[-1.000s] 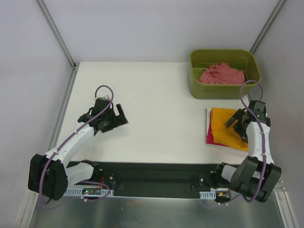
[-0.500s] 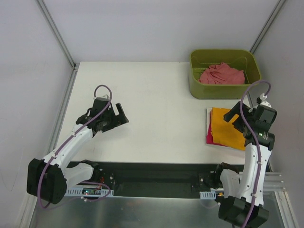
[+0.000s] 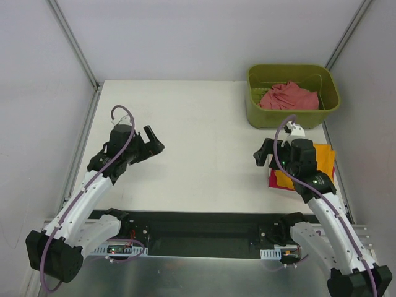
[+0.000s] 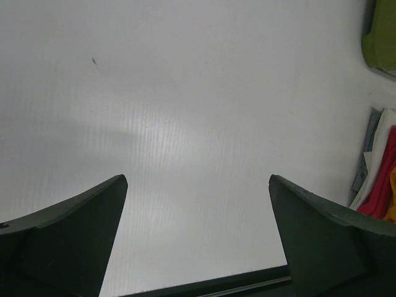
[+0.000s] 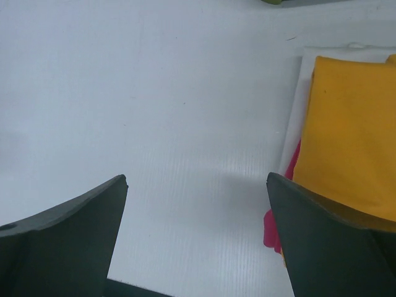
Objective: Fold and stack the t-shirts
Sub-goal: Put the neatly folded tshirt into the corner of the board with the right arm
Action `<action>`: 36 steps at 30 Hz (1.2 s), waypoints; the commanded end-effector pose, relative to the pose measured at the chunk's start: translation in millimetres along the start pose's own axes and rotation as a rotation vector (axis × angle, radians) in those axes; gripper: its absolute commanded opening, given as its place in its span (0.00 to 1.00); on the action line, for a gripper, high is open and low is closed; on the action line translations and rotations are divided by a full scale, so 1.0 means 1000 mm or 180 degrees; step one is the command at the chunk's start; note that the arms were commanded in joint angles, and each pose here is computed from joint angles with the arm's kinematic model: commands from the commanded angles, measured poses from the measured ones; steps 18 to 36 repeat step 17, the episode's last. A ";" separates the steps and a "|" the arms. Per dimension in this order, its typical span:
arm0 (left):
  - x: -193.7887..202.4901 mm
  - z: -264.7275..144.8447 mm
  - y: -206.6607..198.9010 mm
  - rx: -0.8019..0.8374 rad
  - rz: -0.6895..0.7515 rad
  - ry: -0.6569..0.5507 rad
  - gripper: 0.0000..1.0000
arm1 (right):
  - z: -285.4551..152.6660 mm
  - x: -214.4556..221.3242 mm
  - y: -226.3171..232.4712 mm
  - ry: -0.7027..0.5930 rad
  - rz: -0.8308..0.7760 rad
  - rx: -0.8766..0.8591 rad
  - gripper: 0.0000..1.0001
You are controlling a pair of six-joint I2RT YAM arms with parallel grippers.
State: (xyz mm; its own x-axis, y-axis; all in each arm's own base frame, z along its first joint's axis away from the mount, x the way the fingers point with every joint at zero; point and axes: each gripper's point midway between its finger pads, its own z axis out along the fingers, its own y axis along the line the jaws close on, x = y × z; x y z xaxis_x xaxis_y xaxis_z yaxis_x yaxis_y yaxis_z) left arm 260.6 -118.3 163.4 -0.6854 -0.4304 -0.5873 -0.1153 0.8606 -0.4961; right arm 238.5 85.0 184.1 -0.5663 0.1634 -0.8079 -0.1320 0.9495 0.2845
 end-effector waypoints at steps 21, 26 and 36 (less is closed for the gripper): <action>-0.038 -0.020 0.004 -0.0142 -0.0048 -0.0585 0.99 | 0.067 0.002 0.032 -0.0218 -0.0157 -0.0087 0.99; -0.038 -0.020 0.004 -0.0142 -0.0048 -0.0585 0.99 | 0.067 0.002 0.032 -0.0218 -0.0157 -0.0087 0.99; -0.038 -0.020 0.004 -0.0142 -0.0048 -0.0585 0.99 | 0.067 0.002 0.032 -0.0218 -0.0157 -0.0087 0.99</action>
